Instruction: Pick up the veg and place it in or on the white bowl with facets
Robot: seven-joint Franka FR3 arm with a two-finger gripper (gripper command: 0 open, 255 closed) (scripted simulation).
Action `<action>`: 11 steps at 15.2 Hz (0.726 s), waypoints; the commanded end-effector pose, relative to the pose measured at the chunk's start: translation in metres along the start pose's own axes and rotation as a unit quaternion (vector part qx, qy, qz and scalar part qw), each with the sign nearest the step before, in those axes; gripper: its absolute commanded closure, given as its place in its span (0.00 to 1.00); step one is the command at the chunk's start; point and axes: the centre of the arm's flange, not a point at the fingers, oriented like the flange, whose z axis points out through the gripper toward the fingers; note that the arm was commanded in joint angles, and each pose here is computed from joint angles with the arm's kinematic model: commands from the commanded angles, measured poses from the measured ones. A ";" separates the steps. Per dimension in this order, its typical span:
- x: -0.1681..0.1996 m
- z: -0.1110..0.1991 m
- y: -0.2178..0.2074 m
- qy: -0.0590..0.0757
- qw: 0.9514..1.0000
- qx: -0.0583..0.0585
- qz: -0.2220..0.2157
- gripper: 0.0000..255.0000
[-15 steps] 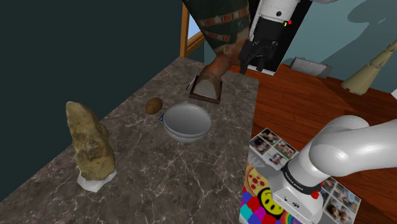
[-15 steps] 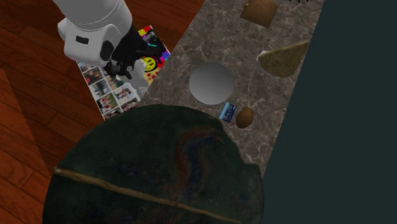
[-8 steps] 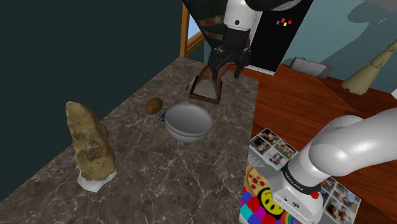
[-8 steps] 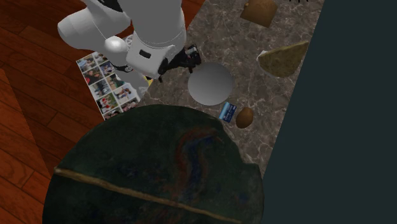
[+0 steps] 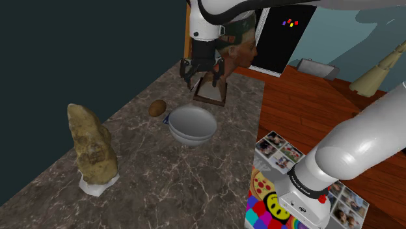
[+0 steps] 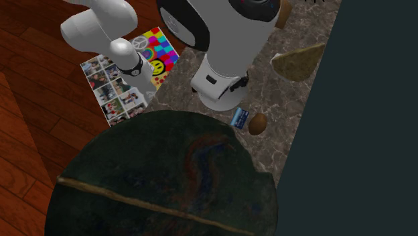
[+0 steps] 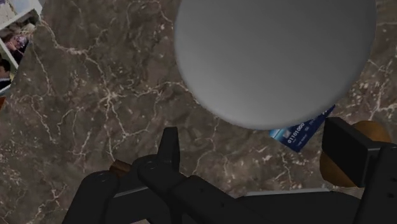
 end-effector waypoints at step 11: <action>0.088 0.067 -0.135 -0.039 0.989 -0.041 0.137 0.00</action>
